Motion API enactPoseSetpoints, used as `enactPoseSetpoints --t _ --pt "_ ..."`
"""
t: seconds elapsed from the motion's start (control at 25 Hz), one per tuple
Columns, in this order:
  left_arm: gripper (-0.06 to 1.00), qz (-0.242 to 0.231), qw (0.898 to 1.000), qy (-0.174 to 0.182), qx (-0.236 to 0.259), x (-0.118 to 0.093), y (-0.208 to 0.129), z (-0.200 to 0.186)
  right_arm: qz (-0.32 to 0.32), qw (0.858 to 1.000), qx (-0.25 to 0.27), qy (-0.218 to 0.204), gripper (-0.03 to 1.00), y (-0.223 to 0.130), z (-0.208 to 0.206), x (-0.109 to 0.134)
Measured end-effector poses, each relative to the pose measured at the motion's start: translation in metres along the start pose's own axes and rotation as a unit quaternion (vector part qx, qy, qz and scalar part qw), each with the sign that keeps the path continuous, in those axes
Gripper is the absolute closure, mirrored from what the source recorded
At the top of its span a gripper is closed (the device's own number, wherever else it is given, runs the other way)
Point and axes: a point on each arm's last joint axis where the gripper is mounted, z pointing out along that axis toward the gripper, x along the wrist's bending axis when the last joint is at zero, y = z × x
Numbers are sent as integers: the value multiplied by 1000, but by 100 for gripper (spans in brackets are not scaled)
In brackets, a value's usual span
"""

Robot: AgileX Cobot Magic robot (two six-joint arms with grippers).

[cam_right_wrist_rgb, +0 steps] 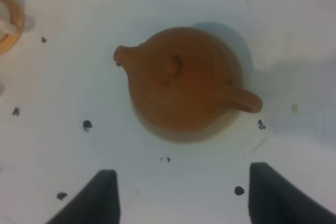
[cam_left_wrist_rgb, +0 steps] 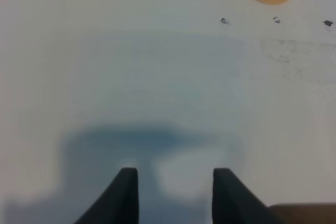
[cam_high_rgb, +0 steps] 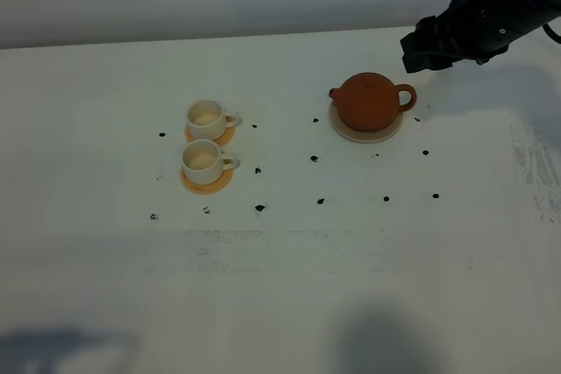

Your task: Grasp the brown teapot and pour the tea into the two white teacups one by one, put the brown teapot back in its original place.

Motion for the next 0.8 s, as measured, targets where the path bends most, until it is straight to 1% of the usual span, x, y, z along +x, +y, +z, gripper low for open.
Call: enactPoseSetpoints --t 0.24,0.4,0.44,0.6,0.8 --pt "64 0 1000 0 -8 0 -1 -2 -2 1000 8 -9 45 -2 12 -5" --pt "64 -12 998 16 -51 1 -8 -12 3 1000 12 -11 45 -3 22 -8" --pt "64 -15 998 19 -55 1 -9 -14 3 1000 9 -13 45 -3 23 -9" --pt "64 -26 997 37 -57 1 -10 -15 -1 1000 2 -20 45 -2 24 -11" --pt "64 -30 997 43 -56 1 -11 -15 -6 1000 0 -25 45 -1 24 -12"
